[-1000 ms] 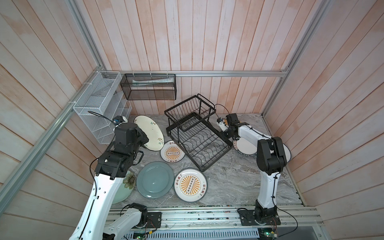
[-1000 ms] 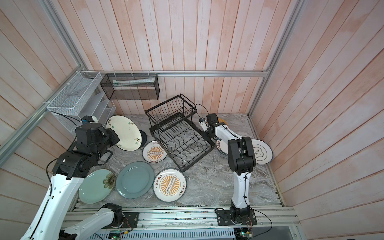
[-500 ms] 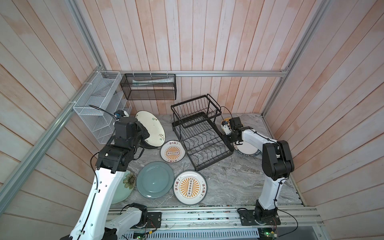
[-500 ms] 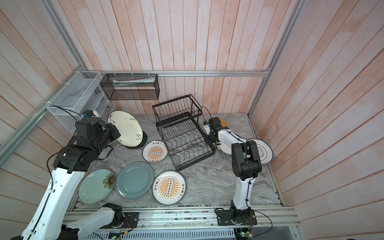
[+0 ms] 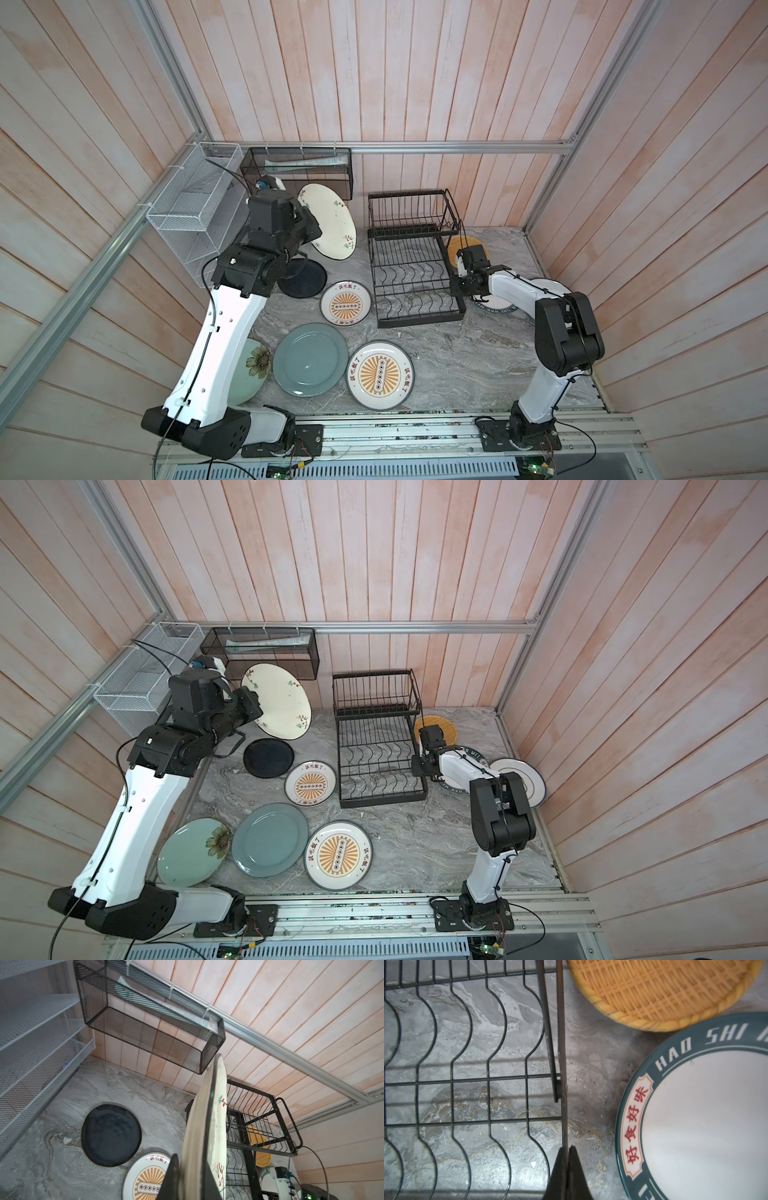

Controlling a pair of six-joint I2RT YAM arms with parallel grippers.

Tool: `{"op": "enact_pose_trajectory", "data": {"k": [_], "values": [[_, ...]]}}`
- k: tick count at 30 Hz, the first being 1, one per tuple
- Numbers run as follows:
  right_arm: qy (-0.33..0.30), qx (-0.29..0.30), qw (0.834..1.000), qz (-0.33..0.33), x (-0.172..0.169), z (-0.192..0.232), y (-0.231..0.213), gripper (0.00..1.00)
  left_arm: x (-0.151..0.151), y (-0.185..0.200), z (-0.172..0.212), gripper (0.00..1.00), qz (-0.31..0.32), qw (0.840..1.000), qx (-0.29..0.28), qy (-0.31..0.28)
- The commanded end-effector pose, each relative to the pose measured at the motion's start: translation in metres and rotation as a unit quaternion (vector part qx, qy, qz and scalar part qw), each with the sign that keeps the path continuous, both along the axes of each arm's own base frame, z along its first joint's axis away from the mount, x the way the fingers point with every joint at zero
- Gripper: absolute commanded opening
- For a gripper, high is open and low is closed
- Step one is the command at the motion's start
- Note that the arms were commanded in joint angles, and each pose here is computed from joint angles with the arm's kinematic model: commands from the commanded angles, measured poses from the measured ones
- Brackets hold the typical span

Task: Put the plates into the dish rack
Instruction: 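Raise the plate with the left gripper while the right gripper pushes the rack away, then carry the upright berry-pattern plate over the rack's far slots with the left gripper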

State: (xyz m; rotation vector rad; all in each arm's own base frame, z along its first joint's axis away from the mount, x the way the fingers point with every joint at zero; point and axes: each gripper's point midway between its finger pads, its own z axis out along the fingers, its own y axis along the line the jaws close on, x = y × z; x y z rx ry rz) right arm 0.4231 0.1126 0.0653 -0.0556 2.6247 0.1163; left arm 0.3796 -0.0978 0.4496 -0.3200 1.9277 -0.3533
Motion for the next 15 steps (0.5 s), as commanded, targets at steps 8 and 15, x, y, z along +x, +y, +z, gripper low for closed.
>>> {"op": "enact_pose_trajectory", "data": {"k": [8,15], "values": [[0.003,0.008,0.994,-0.111,-0.023,-0.005,-0.017,0.0,0.029,-0.047,0.061,0.0,-0.003,0.996,0.009,-0.093],[-0.037,0.035,0.995,-0.083,-0.02,0.023,-0.008,0.26,0.052,-0.088,0.075,0.0,-0.007,0.991,0.054,-0.122]]}}
